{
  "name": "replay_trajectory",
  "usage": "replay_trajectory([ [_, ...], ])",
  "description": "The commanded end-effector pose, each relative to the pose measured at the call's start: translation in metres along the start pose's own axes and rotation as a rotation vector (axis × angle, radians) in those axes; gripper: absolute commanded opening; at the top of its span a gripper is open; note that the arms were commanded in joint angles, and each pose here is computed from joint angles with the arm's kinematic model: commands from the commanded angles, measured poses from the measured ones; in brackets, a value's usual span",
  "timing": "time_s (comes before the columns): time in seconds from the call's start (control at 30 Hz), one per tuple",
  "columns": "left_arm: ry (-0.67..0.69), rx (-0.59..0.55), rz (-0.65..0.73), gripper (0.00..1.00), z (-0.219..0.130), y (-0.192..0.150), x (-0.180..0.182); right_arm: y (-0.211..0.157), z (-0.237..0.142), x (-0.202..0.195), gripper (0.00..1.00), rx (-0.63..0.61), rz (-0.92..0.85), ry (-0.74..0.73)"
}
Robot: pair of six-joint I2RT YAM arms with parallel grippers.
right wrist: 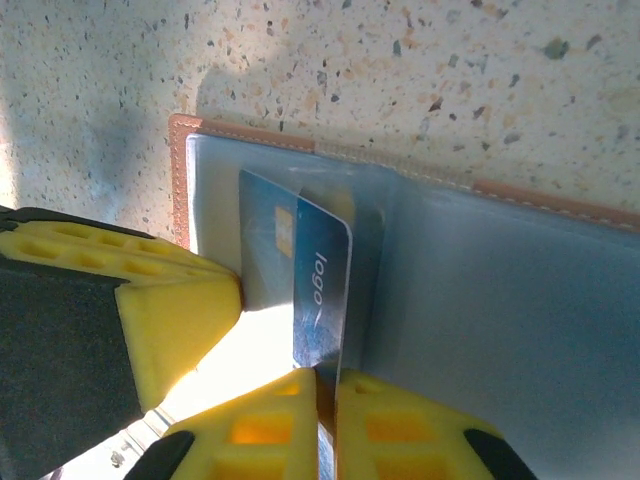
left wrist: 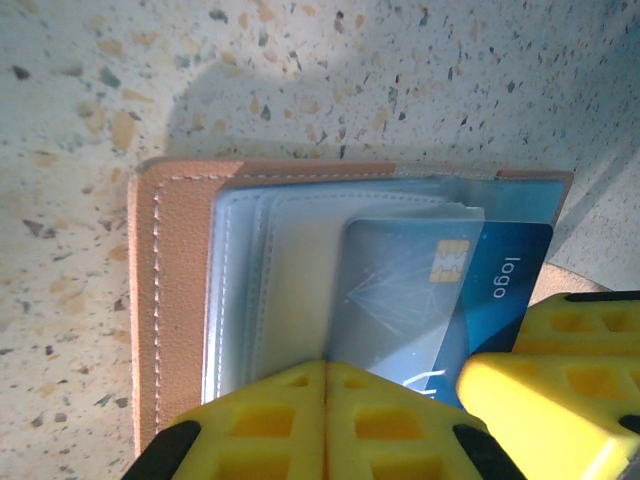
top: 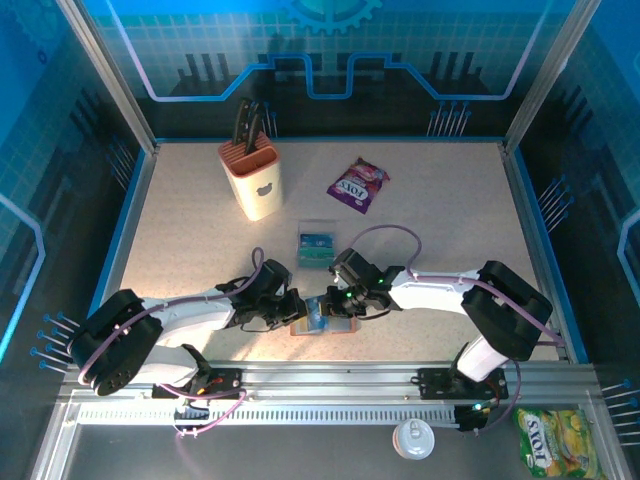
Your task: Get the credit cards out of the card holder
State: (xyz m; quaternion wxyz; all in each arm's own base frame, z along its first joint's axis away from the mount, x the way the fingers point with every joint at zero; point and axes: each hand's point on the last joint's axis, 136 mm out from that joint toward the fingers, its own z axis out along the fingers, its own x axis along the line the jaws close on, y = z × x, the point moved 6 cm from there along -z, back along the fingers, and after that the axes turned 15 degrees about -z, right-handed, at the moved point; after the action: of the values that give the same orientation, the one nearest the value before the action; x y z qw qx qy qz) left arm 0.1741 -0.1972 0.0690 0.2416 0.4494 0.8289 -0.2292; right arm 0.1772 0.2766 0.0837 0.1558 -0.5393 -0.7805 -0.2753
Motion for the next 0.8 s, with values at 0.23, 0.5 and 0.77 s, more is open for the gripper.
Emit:
replay_trajectory([
  [0.23,0.065,-0.016,0.011,0.08,0.001,0.000,0.015,-0.006,-0.021,-0.013,0.08,-0.020,0.003,-0.039],
  [0.5,0.062,-0.014,0.038,0.08,-0.003,0.001,0.004,-0.007,-0.039,-0.012,0.06,-0.034,-0.024,-0.059],
  [0.77,0.019,-0.034,0.074,0.10,-0.015,0.002,-0.018,-0.001,-0.060,-0.007,0.05,-0.021,-0.106,-0.120],
])
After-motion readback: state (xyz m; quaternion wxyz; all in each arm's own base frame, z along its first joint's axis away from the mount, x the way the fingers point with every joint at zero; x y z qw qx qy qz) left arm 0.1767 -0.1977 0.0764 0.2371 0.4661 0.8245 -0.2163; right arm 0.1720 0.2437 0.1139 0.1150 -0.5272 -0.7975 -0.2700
